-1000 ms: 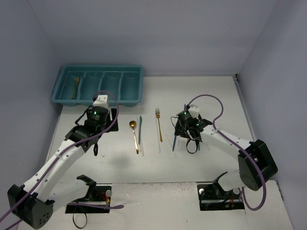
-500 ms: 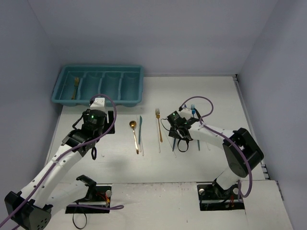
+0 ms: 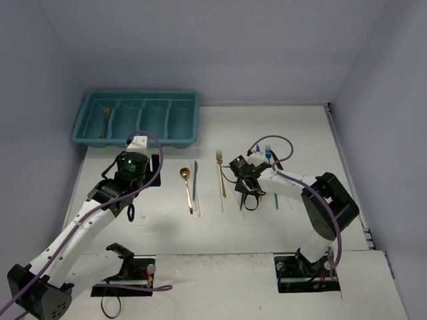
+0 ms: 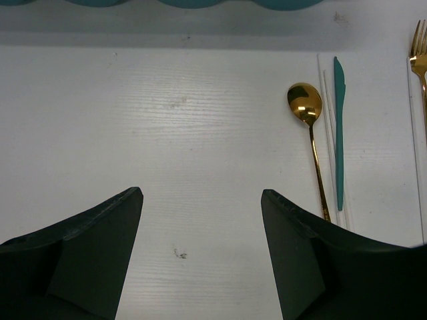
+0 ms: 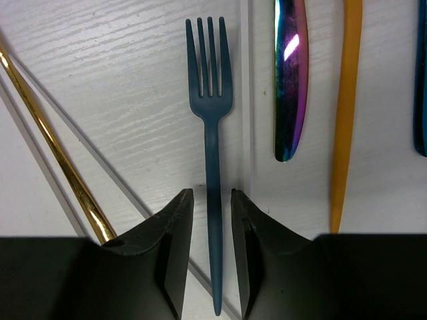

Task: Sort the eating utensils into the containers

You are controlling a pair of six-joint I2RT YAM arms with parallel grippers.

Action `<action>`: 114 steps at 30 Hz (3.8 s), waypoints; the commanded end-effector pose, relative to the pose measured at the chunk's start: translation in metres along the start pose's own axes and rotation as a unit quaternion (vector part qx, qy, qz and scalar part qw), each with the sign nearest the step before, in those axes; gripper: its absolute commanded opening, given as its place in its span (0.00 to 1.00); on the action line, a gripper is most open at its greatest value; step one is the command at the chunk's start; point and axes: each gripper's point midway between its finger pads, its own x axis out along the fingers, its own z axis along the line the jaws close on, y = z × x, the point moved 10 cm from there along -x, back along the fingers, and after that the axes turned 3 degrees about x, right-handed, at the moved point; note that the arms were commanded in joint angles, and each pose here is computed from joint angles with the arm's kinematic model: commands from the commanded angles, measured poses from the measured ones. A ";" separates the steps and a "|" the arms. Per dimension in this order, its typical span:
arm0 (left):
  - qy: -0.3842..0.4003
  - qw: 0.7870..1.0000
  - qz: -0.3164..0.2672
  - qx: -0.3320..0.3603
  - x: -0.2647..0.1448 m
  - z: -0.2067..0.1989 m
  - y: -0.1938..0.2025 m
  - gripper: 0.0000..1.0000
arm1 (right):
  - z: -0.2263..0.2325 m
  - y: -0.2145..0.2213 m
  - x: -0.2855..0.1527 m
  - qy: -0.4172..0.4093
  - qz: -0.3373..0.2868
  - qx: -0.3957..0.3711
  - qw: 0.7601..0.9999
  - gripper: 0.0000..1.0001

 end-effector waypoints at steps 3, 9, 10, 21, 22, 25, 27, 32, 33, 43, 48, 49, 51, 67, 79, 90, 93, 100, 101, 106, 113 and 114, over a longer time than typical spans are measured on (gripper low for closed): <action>0.011 1.000 -0.020 -0.016 -0.002 -0.003 -0.012 0.69 | 0.009 -0.008 0.002 0.009 -0.025 0.005 1.000 0.22; 0.042 0.999 -0.013 -0.030 -0.003 -0.008 -0.010 0.69 | 0.012 -0.011 -0.001 0.005 -0.034 -0.007 0.999 0.02; 0.053 0.998 -0.011 -0.036 -0.004 -0.010 -0.010 0.69 | 0.013 -0.014 -0.005 0.000 -0.040 -0.010 0.999 0.00; 0.221 0.966 -0.040 -0.130 -0.031 -0.038 -0.032 0.68 | 0.047 -0.062 -0.093 -0.127 -0.141 0.006 0.982 0.00; 0.246 0.957 -0.048 -0.142 -0.034 -0.043 -0.037 0.68 | 0.049 -0.066 -0.104 -0.142 -0.150 0.013 0.978 0.00; 0.311 0.934 -0.066 -0.163 -0.039 -0.058 -0.048 0.67 | 0.054 -0.075 -0.128 -0.176 -0.166 0.026 0.970 0.00; 0.344 0.920 -0.079 -0.173 -0.042 -0.069 -0.056 0.65 | 0.055 -0.080 -0.141 -0.197 -0.173 0.035 0.964 0.00; 0.391 0.899 -0.097 -0.171 -0.046 -0.100 -0.069 0.62 | 0.056 -0.089 -0.169 -0.247 -0.189 0.051 0.949 0.00; 0.397 0.897 -0.098 -0.167 -0.046 -0.106 -0.071 0.62 | 0.055 -0.090 -0.174 -0.255 -0.193 0.056 0.946 0.00; 0.416 0.899 -0.104 -0.087 -0.039 -0.161 -0.071 0.54 | 0.054 -0.088 -0.190 -0.307 -0.178 0.069 0.933 0.00; 0.429 0.895 -0.103 -0.069 -0.036 -0.174 -0.065 0.50 | 0.053 -0.087 -0.194 -0.319 -0.176 0.070 0.929 0.00; 0.429 0.895 -0.104 -0.067 -0.036 -0.175 -0.064 0.50 | 0.052 -0.087 -0.194 -0.320 -0.175 0.069 0.928 0.00; 0.430 0.895 -0.104 -0.056 -0.033 -0.177 -0.064 0.48 | 0.052 -0.087 -0.195 -0.327 -0.174 0.070 0.926 0.00; 0.420 0.899 -0.116 -0.037 -0.025 -0.187 -0.074 0.16 | 0.055 -0.083 -0.194 -0.347 -0.163 0.067 0.921 0.00; 0.361 0.926 -0.103 -0.045 -0.016 -0.173 -0.061 0.00 | 0.047 -0.086 -0.192 -0.326 -0.190 0.063 0.924 0.52; 0.179 0.980 -0.072 -0.048 0.018 -0.065 -0.070 0.00 | 0.001 -0.104 -0.185 -0.262 -0.244 0.066 0.932 0.77; 0.091 0.991 -0.086 -0.037 0.036 -0.001 -0.095 0.00 | -0.021 -0.105 -0.176 -0.228 -0.255 0.069 0.937 0.76; -0.082 0.993 -0.075 0.025 0.098 0.099 -0.129 0.00 | -0.036 -0.092 -0.159 -0.206 -0.240 0.034 0.948 0.76; -0.102 0.992 -0.072 0.019 0.109 0.113 -0.132 0.00 | -0.037 -0.091 -0.157 -0.203 -0.238 0.025 0.949 0.76; -0.140 0.988 -0.060 0.007 0.166 0.165 -0.153 0.00 | -0.040 -0.090 -0.151 -0.192 -0.235 -0.004 0.953 0.76; -0.177 0.982 -0.022 0.068 0.231 0.208 -0.162 0.00 | -0.039 -0.086 -0.147 -0.207 -0.211 -0.026 0.955 0.76; -0.180 0.981 -0.019 0.066 0.238 0.214 -0.161 0.00 | -0.039 -0.084 -0.146 -0.210 -0.205 -0.029 0.956 0.76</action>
